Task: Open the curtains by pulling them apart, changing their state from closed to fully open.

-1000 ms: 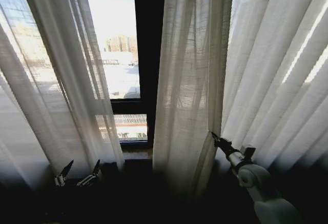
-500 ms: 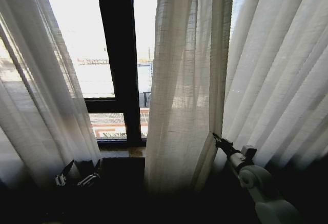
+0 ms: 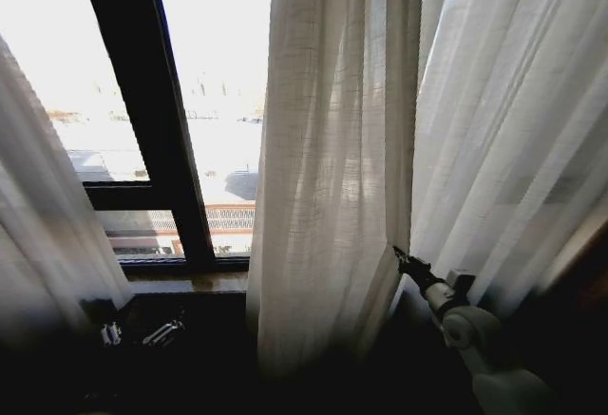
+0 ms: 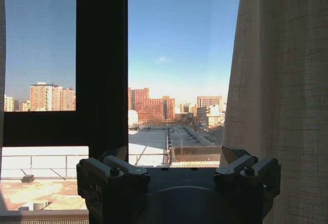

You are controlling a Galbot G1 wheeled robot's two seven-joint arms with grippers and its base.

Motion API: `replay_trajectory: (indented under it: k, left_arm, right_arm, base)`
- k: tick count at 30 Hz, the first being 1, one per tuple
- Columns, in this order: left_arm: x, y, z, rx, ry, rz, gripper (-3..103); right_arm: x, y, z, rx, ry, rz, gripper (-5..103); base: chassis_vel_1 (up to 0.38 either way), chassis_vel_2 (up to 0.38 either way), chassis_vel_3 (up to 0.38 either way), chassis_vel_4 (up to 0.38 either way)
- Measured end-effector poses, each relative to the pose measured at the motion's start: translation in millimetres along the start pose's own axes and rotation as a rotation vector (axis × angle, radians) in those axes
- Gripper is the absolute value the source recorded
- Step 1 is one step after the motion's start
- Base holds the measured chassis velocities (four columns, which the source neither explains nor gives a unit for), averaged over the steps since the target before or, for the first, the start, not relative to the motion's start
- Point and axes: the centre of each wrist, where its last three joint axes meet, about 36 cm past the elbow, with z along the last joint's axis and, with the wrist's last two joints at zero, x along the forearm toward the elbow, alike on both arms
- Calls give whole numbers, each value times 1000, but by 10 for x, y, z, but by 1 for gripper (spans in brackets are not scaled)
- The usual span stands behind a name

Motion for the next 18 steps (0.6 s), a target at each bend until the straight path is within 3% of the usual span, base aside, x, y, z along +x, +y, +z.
replay_trajectory:
  k: [18]
  left_arm:
    - [-11,-4,-2,1,-6,4,100]
  right_arm:
    - [7,-8,19,0,4,3,0]
  base:
    - [-350,-360,359,353]
